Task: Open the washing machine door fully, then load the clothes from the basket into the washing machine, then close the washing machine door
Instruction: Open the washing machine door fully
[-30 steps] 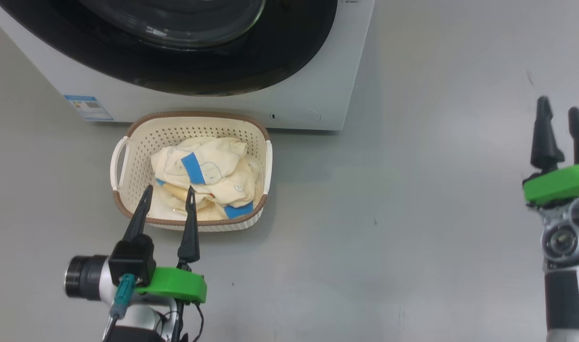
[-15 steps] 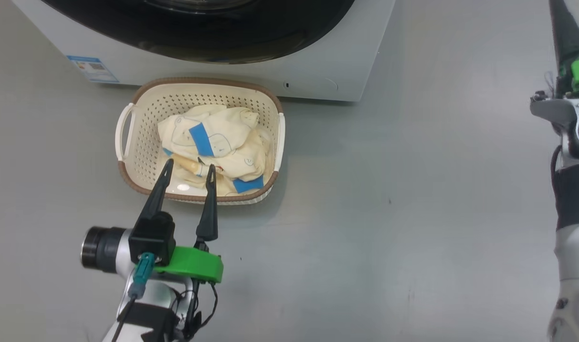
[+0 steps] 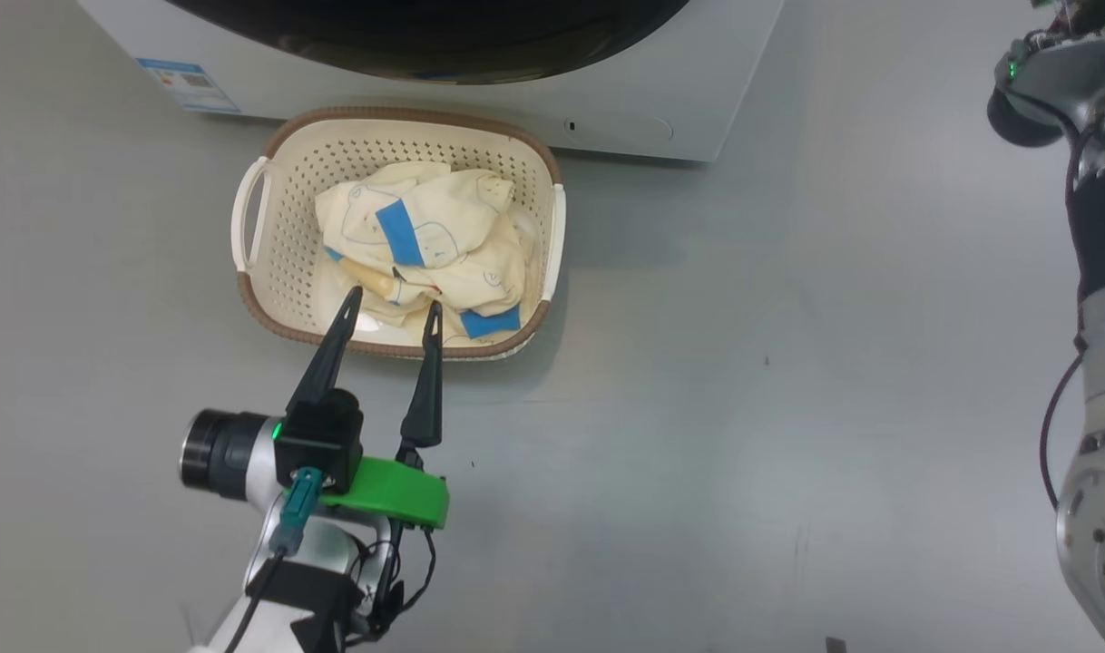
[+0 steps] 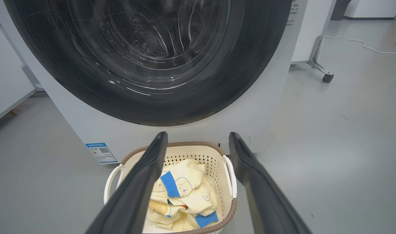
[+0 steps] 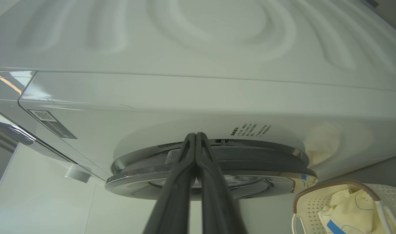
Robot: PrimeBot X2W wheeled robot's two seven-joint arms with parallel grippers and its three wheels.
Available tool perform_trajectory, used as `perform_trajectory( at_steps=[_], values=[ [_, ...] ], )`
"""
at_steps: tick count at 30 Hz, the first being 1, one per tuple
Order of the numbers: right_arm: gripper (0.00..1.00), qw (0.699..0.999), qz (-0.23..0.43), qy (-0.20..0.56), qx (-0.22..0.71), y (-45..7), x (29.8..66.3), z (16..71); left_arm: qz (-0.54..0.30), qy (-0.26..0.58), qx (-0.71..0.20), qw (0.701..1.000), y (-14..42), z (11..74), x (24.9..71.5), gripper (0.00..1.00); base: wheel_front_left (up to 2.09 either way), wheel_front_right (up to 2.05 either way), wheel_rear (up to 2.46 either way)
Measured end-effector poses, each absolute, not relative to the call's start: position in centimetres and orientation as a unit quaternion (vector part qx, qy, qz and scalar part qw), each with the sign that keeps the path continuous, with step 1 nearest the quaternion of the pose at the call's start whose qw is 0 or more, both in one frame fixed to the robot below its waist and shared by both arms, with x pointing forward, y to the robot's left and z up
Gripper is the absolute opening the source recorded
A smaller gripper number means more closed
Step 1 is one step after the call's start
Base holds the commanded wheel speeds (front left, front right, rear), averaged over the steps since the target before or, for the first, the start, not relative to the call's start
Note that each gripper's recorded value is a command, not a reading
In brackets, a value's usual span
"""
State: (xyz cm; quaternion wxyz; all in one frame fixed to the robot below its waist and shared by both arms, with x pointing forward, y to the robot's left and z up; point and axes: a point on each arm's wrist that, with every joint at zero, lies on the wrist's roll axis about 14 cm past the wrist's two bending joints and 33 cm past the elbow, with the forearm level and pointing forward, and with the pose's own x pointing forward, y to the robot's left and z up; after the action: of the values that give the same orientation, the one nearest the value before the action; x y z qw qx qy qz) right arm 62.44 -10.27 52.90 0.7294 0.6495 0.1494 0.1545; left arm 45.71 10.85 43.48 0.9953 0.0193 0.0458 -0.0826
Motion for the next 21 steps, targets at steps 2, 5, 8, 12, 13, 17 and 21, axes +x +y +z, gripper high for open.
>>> perform_trajectory(
  at_steps=[2,5,8,12,13,17,21],
  values=[
    [0.00,0.727,0.170,0.161,0.646,-9.1,63.1,53.3,-0.085,0.048,0.019,0.995,10.8,43.3,45.8,1.00,0.00,0.00,0.00],
    [0.00,0.720,0.204,0.189,0.636,-6.4,64.0,53.9,-0.093,0.053,0.018,0.994,10.5,42.9,45.9,1.00,0.00,0.00,0.00],
    [0.00,0.719,0.221,0.204,0.627,-4.7,64.6,54.2,-0.091,0.055,0.017,0.994,10.6,42.7,46.0,1.00,0.00,0.00,0.00],
    [0.00,0.718,0.231,0.217,0.620,-3.2,65.1,54.2,-0.087,0.055,0.019,0.994,10.9,42.7,46.1,1.00,0.00,0.00,0.00],
    [0.00,0.717,0.235,0.221,0.617,-2.7,65.3,54.3,-0.087,0.056,0.019,0.994,10.9,42.6,46.1,1.00,0.00,0.00,0.00],
    [0.00,0.718,0.249,0.235,0.606,-0.9,65.8,54.5,-0.085,0.059,0.020,0.994,11.0,42.5,45.9,1.00,0.00,0.00,0.00],
    [0.00,0.716,0.257,0.243,0.602,0.3,66.3,54.5,-0.079,0.065,0.020,0.995,11.3,42.1,45.9,1.00,0.00,0.00,0.00]
  ],
)
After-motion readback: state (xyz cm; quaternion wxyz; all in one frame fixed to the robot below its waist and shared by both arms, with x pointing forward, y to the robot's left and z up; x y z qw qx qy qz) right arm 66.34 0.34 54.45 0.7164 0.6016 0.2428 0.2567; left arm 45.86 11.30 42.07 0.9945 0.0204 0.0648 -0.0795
